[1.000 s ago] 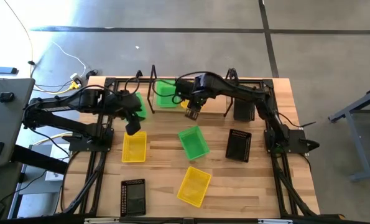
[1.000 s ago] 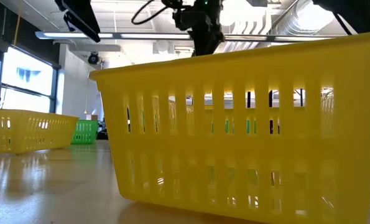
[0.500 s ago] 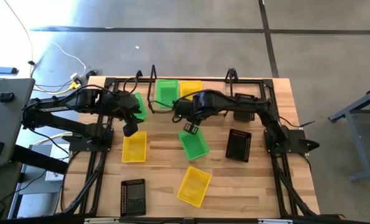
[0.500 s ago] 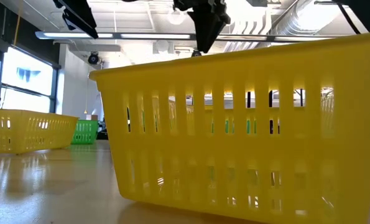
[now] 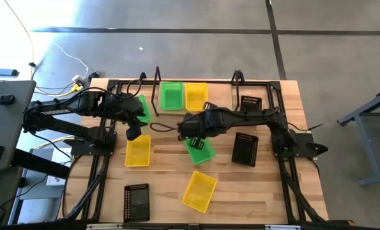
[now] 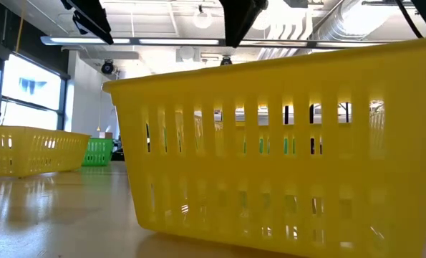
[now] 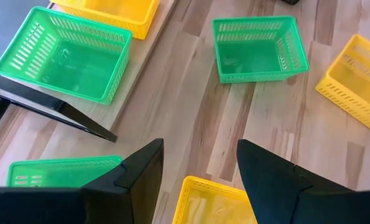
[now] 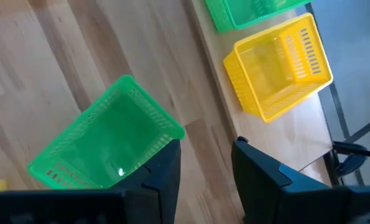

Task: Stack baskets on shelf by color
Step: Put the middle right black bin on the shelf

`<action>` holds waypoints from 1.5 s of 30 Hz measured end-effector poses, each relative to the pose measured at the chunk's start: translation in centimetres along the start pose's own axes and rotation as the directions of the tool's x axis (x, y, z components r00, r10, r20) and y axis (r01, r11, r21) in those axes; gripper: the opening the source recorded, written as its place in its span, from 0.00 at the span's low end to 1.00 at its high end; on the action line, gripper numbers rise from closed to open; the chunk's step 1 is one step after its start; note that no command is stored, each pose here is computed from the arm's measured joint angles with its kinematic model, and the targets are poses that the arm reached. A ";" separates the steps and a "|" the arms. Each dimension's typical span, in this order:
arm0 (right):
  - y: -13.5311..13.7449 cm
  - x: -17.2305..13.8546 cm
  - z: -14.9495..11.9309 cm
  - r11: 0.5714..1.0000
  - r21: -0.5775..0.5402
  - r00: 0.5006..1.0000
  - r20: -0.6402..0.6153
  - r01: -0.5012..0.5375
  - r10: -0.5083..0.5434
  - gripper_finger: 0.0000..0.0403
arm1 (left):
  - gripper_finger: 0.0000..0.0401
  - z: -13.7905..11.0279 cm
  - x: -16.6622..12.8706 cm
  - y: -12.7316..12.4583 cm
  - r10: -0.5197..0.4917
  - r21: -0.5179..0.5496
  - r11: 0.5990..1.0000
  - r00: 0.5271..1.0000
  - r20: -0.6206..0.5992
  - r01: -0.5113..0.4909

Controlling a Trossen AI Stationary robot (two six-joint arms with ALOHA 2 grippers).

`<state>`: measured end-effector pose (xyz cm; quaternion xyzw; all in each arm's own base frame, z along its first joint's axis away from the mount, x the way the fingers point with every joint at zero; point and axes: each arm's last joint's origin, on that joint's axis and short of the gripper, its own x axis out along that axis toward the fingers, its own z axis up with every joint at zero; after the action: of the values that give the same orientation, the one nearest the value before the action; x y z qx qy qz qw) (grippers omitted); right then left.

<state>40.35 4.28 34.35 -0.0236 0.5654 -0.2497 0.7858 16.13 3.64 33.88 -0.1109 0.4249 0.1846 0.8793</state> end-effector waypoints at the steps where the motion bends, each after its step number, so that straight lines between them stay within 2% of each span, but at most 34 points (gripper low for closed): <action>1: 0.2 -0.1 -0.1 1.000 -0.006 1.000 0.002 -0.002 0.002 0.32 | 0.49 0.0 0.0 0.0 0.000 0.000 1.000 1.000 0.000 0.000; 7: 1.4 -0.5 -0.7 0.999 -0.042 1.000 0.005 -0.008 0.008 0.32 | 0.49 -0.2 0.0 0.0 0.006 0.003 1.000 1.000 -0.025 -0.006; 12: 1.9 0.1 -2.8 0.995 -0.095 0.998 -0.060 0.018 -0.023 0.32 | 0.49 -0.4 0.0 0.1 0.011 0.005 1.000 0.999 -0.046 -0.011; 17: 1.4 0.2 -5.6 0.997 -0.071 0.991 -0.122 0.043 -0.052 0.32 | 0.49 -0.4 0.0 0.1 0.014 0.002 1.000 0.999 -0.046 -0.014; 23: -0.4 -0.6 -8.6 0.998 -0.052 0.987 -0.155 0.039 -0.047 0.32 | 0.49 -0.4 0.2 0.1 0.024 -0.075 0.997 0.998 -0.052 -0.027; 33: -4.1 -2.1 -14.4 0.997 0.035 0.982 -0.176 -0.068 0.074 0.32 | 0.49 -0.4 0.2 0.1 0.023 -0.176 0.984 0.998 -0.051 -0.032; 38: -4.9 -2.1 -17.2 0.977 0.082 0.966 -0.155 -0.197 0.208 0.32 | 0.49 -0.4 0.2 0.0 -0.009 -0.196 0.981 0.998 -0.058 -0.003; 45: -5.3 -2.1 -20.4 0.946 0.121 0.935 -0.161 -0.299 0.316 0.32 | 0.49 -0.4 0.2 0.0 -0.001 -0.221 0.975 0.998 -0.057 -0.012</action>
<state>19.55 5.55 30.54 0.1248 0.6176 -0.1511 0.7617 15.96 3.56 33.49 -0.2123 0.4266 0.2299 0.8486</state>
